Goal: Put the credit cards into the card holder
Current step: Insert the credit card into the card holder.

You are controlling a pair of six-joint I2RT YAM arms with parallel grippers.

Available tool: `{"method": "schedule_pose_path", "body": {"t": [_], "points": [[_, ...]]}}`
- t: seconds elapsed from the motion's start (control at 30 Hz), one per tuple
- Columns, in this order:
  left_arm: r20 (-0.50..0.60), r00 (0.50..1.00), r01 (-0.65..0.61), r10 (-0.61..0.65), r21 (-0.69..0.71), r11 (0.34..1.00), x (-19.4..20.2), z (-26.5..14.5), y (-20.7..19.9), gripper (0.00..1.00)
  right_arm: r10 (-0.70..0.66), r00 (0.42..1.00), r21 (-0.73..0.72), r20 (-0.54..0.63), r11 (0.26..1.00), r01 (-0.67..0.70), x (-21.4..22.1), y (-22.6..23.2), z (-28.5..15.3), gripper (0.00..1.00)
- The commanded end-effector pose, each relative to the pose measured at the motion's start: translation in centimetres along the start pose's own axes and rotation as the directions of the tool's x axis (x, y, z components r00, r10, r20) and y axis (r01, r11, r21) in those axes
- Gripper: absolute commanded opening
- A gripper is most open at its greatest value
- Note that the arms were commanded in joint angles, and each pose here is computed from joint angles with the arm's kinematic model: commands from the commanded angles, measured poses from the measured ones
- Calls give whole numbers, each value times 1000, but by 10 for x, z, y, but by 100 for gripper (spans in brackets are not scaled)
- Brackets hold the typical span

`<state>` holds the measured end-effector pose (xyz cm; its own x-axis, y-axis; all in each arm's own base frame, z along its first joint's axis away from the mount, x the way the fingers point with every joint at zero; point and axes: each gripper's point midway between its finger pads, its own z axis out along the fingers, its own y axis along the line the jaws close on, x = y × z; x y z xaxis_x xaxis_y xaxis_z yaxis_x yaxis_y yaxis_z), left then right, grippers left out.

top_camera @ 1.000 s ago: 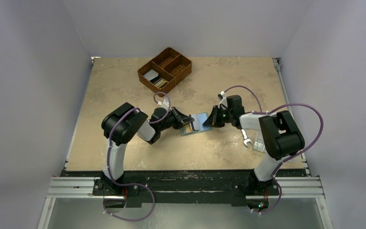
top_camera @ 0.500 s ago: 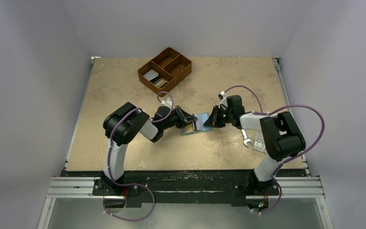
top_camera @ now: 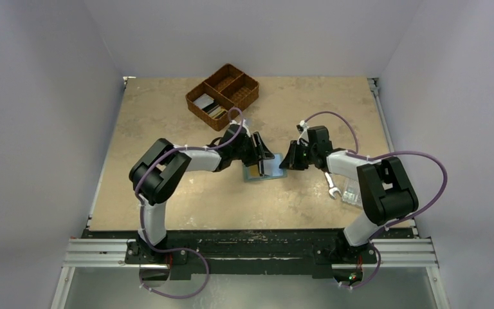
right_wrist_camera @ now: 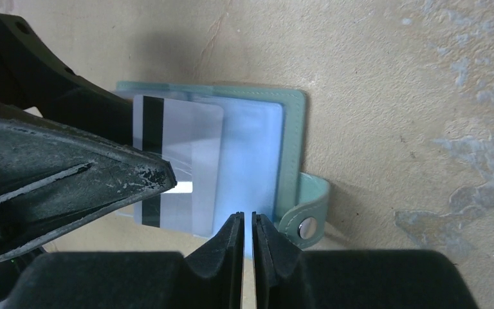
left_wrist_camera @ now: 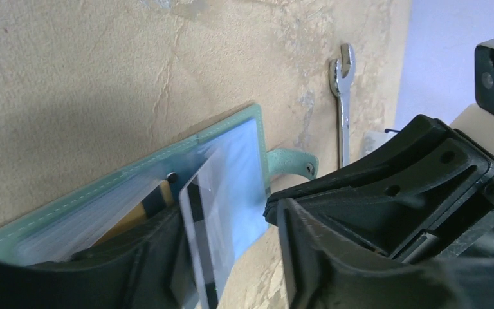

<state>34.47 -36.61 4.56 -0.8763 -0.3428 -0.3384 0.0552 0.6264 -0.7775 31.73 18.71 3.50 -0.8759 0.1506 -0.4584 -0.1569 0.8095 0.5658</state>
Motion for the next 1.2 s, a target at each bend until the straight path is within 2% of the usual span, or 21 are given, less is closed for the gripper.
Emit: {"method": "schedule_pose_path", "body": {"t": [0.0, 0.1, 0.27, 0.4, 0.57, 0.77, 0.83, 1.0, 1.17], "points": [[-106, 989, -127, 101, -280, 951, 20, -22, 57, 59, -39, 999, 11, 24, 999, 38, -11, 0, 0, 17], [-122, 984, -159, 127, -314, 936, 19, -27, 59, 63, -34, 999, 10, 14, 999, 34, -8, -2, 3, 17], [-140, 982, -162, 129, -256, 953, 24, -24, 50, 65, -31, 999, 4, 9, 1000, 31, -6, -2, 4, 17], [-123, 969, -238, 212, -254, 937, 17, -20, 39, 69, -32, 999, 2, 11, 1000, 32, -7, -1, 4, 18], [-110, 947, -322, 302, -331, 887, 13, -24, 34, 66, -24, 1000, -16, 11, 1000, 24, -5, 1, 5, 17], [-116, 959, -281, 258, -267, 922, 32, -9, 32, 64, 5, 1000, -72, 7, 997, -5, -1, 10, 6, 17], [-103, 954, -301, 283, -264, 916, 27, -11, 28, 64, 8, 1000, -74, 3, 997, -8, 0, 9, 7, 17], [-109, 904, -426, 413, -283, 859, 12, -28, 22, 71, 1, 1000, -74, -1, 997, -1, 1, 9, 6, 18], [-126, 898, -440, 421, -268, 857, 11, -35, 18, 76, -2, 1000, -74, 5, 997, 3, -1, 9, 7, 18]]}}
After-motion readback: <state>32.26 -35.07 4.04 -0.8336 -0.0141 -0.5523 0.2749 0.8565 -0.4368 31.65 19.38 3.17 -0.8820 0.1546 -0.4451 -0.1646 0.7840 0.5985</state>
